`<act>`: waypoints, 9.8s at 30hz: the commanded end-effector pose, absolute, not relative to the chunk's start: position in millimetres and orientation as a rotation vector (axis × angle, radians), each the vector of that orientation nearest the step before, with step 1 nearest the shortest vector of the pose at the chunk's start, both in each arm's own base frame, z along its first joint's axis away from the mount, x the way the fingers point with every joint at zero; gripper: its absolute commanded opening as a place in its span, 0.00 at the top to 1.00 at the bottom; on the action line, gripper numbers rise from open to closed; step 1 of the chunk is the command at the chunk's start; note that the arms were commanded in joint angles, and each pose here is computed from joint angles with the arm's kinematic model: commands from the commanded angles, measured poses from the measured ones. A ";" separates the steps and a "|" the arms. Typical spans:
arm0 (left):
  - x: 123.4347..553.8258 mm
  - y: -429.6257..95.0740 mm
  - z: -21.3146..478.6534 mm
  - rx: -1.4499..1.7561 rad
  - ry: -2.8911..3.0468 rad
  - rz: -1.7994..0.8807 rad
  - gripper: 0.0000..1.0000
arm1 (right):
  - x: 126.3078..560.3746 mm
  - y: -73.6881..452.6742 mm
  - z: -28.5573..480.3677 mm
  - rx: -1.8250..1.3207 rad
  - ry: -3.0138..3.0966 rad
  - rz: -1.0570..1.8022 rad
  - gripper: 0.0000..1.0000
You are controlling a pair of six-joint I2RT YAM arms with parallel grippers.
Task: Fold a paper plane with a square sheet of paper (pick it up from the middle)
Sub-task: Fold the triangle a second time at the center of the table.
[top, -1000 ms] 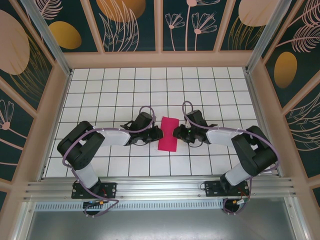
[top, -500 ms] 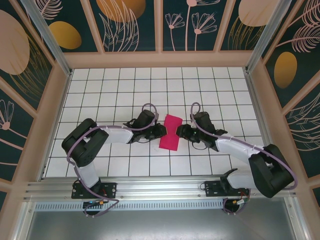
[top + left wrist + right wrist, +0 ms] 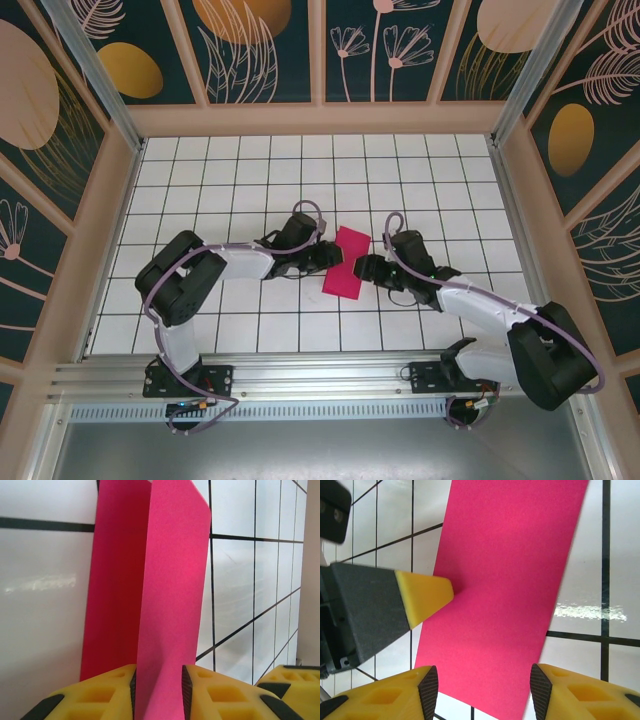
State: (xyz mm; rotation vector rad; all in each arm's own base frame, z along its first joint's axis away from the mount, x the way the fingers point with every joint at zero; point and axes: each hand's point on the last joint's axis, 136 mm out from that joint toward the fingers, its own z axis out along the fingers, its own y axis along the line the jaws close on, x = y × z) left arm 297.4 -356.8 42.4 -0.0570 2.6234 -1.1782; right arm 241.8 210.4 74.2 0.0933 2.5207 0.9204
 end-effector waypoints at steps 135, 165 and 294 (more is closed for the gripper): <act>244.4 -247.1 -10.8 -0.513 2.713 -0.777 1.00 | 229.8 306.2 62.6 -0.499 2.439 0.872 1.00; 245.3 -240.7 -16.1 -0.467 2.742 -0.685 1.00 | 258.4 293.7 33.5 -0.622 2.490 0.783 0.99; 283.4 -283.6 -11.6 -0.459 2.670 -0.829 0.95 | 245.7 304.8 98.6 -0.482 2.468 1.122 0.77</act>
